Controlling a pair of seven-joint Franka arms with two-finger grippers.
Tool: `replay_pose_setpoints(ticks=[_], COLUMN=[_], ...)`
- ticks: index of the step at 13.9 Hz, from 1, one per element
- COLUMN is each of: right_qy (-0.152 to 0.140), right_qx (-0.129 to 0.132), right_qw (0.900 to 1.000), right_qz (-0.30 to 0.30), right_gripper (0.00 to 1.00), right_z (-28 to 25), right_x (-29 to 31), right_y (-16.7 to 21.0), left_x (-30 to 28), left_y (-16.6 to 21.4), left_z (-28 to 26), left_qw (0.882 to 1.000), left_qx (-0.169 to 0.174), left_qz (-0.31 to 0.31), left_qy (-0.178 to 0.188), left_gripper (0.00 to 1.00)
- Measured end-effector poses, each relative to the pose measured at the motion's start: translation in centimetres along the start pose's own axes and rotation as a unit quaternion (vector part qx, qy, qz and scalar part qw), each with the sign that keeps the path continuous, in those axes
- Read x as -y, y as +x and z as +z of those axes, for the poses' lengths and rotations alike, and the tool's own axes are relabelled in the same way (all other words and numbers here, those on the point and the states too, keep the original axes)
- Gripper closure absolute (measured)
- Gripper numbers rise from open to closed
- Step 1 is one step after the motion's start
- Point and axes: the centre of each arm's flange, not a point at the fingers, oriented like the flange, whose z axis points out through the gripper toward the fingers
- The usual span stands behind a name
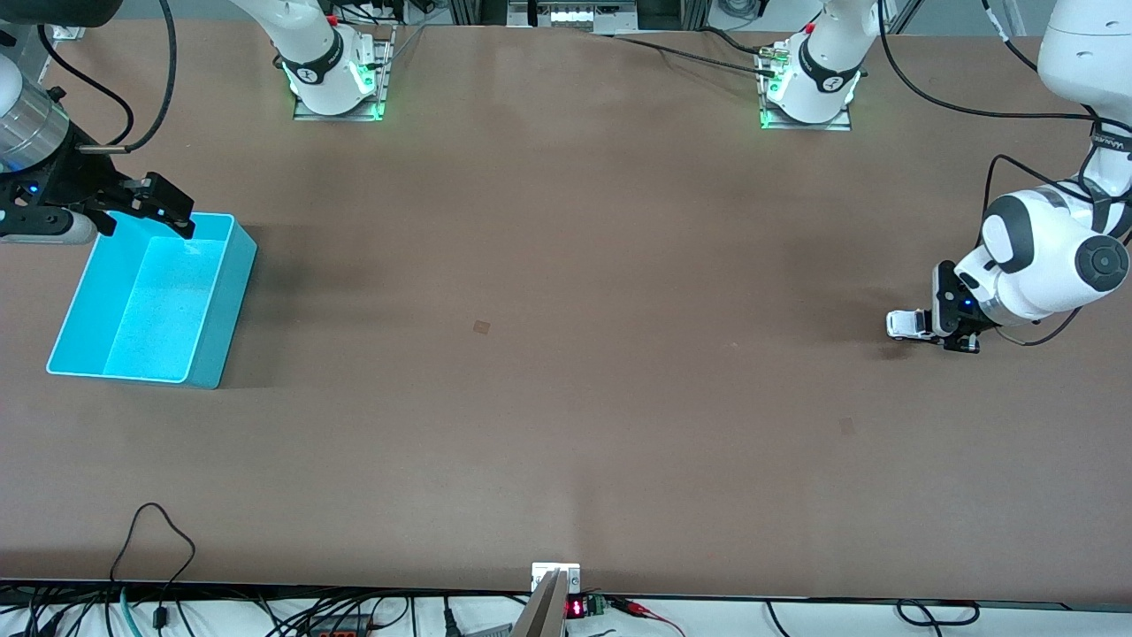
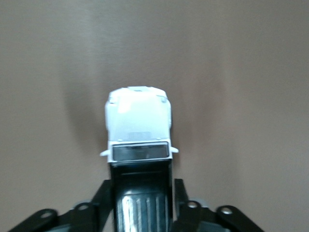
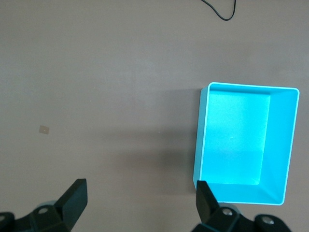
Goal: Wind and store white jeep toy
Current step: 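Release the jeep and raise the left gripper, letting it roll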
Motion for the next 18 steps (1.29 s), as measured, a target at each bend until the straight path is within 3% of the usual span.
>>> replay_pose_setpoints(ticks=[3, 4, 11, 18], right_qy=[0.0, 0.0, 0.0, 0.0], right_qx=[0.001, 0.003, 0.004, 0.005], right_qw=[1.0, 1.0, 1.0, 1.0], right_qz=[0.0, 0.0, 0.0, 0.0], right_gripper=[0.0, 0.0, 0.0, 0.0], right_z=[0.0, 0.0, 0.1, 0.1], right_x=[0.0, 0.0, 0.0, 0.0], right_y=[0.0, -0.1, -0.1, -0.1], left_x=[0.2, 0.5, 2.9, 5.0], left_y=[0.1, 0.1, 2.5, 10.6], left_z=[1.0, 0.6, -5.9, -13.4], left_qw=[0.999, 0.999, 0.995, 0.982], left_qx=[-0.011, -0.014, -0.029, -0.002], left_qz=[0.002, 0.002, -0.029, -0.113], left_qy=[-0.03, -0.038, -0.091, -0.152], left_gripper=[0.06, 0.0, 0.0, 0.0])
